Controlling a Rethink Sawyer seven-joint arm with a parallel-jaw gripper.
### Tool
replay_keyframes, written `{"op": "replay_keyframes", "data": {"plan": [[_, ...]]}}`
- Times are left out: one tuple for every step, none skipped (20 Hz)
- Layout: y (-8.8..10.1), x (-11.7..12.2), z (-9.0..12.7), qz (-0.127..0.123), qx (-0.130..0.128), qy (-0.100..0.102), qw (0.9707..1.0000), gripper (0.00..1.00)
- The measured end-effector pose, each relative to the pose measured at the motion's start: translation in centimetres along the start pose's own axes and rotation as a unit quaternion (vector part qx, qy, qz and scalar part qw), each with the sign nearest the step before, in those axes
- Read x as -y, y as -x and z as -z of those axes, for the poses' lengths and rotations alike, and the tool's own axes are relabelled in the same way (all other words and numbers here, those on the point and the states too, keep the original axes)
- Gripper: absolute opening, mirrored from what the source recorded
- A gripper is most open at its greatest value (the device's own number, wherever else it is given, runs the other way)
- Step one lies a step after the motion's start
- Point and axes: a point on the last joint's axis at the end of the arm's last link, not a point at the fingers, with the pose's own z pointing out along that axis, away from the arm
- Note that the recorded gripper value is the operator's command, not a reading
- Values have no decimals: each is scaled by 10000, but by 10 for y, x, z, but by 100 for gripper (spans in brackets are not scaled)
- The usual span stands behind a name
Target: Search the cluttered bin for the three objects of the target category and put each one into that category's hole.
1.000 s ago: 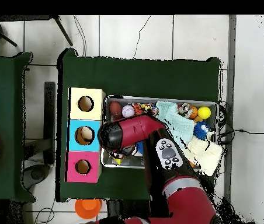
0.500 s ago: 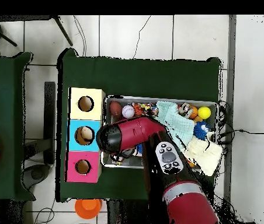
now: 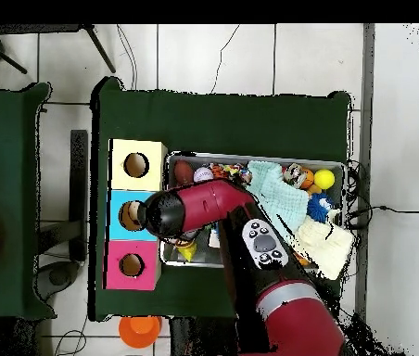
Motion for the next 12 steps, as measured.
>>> {"op": "replay_keyframes", "data": {"plan": [[4, 2, 1, -6, 105, -55, 9999, 0], [7, 4, 2, -10, 177, -93, 9998, 0], [11, 7, 4, -15, 299, -165, 9994, 0], [15, 10, 5, -10, 392, -234, 9990, 0], [17, 11, 5, -6, 443, -273, 9986, 0], [21, 14, 7, 4, 546, -349, 9979, 0], [23, 15, 8, 6, 594, -384, 9975, 0], [23, 16, 8, 6, 612, -398, 9973, 0], [24, 17, 9, 6, 630, -411, 9972, 0], [24, 18, 9, -2, 659, -442, 9968, 0], [23, 20, 10, -11, 688, -474, 9965, 0], [23, 21, 10, -16, 698, -487, 9964, 0]]}}
